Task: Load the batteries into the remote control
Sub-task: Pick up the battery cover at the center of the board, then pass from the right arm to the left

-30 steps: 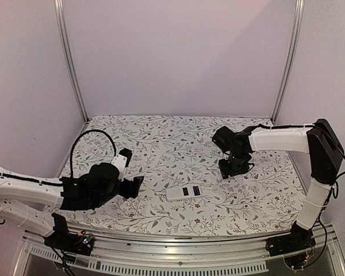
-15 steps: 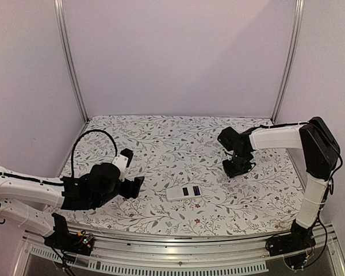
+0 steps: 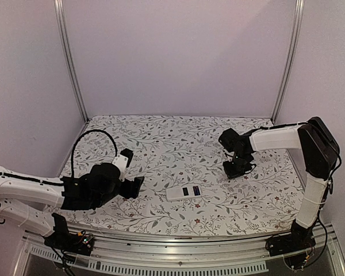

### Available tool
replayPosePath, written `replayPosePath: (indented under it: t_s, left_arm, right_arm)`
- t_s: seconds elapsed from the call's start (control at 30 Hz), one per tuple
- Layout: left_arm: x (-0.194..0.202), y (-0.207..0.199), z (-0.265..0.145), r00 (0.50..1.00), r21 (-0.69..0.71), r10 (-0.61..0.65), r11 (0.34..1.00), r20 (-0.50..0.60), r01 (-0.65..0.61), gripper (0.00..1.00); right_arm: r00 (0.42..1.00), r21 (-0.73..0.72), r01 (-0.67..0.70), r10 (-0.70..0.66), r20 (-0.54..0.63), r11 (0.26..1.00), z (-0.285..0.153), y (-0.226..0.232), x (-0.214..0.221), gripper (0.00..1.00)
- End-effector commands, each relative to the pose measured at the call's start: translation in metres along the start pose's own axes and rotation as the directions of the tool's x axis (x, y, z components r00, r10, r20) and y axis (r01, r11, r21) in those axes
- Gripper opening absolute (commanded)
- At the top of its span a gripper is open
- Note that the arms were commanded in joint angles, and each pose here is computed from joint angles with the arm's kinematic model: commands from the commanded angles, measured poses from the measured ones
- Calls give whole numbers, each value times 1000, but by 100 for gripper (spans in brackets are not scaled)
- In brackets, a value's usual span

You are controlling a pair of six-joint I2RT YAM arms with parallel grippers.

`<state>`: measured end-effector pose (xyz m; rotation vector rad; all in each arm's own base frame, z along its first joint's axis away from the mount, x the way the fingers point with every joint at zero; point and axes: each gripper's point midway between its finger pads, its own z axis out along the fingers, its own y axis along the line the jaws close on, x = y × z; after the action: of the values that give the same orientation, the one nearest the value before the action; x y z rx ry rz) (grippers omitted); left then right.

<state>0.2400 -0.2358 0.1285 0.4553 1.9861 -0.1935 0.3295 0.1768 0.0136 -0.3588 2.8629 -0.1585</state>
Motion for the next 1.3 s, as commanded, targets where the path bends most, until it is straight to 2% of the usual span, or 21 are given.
replayPosePath:
  t_s: [0.0,0.2,0.33,0.43,0.5,0.57,0.6,0.67,0.7,0.8,0.87,0.9,0.97,1.0,1.07,1.17,1.27]
  left_arm:
    - [-8,-5,-4,1000,19,-4,1000,17,4,87]
    - [-20,-10,-10,998,60,20,998,51,-23,86]
    - [-34,-14,-18,995,92,42,994,91,-50,84]
    - [-52,-28,-28,990,158,53,985,131,-74,83]
    - [-74,-44,-41,979,216,104,966,174,-141,83]
    - [-94,-63,-57,952,262,202,929,230,-261,83]
    - [-104,-74,-67,930,287,255,900,265,-328,83]
    - [-108,-93,-84,868,354,388,800,309,-484,84]
    - [-105,-104,-94,830,399,442,731,340,-553,84]
    - [-94,-129,-120,690,475,558,501,462,-723,85]
    - [-105,-132,-127,592,412,599,426,539,-806,86]
    - [-113,-133,-129,559,381,610,410,562,-829,86]
    - [-129,-136,-131,441,288,649,335,620,-897,85]
    - [-134,-138,-128,389,253,667,296,635,-921,82]
    - [-147,-143,-123,320,212,681,240,658,-947,72]
    - [-162,-148,-109,304,235,673,195,674,-952,63]
    - [-178,-147,-100,323,265,624,187,712,-946,64]
  right_arm:
    - [998,-25,10,-11,-68,1000,13,3,17,0]
    - [998,-179,54,-56,-1,982,-27,25,3,0]
    - [978,-327,200,-171,116,924,-81,57,-6,0]
    - [924,-432,370,-276,265,823,-133,90,-9,0]
    - [857,-501,503,-329,396,704,-177,115,-7,0]
    - [788,-541,604,-337,515,585,-219,134,-8,0]
    - [748,-545,654,-342,570,524,-238,141,-7,0]
    - [682,-547,727,-336,650,416,-271,150,-5,0]
    - [629,-541,776,-334,702,325,-290,155,1,0]
    - [502,-478,864,-326,801,157,-321,163,14,0]
    - [451,-445,890,-334,827,100,-330,164,21,0]
    - [441,-442,894,-338,832,79,-333,164,24,0]
    - [417,-435,900,-343,841,28,-336,164,31,0]
    - [406,-432,902,-344,847,1,-339,163,35,0]
    - [391,-429,902,-344,854,-42,-343,163,42,0]
    - [371,-419,905,-351,860,-69,-347,161,48,0]
    - [347,-400,913,-357,867,-82,-353,157,52,0]
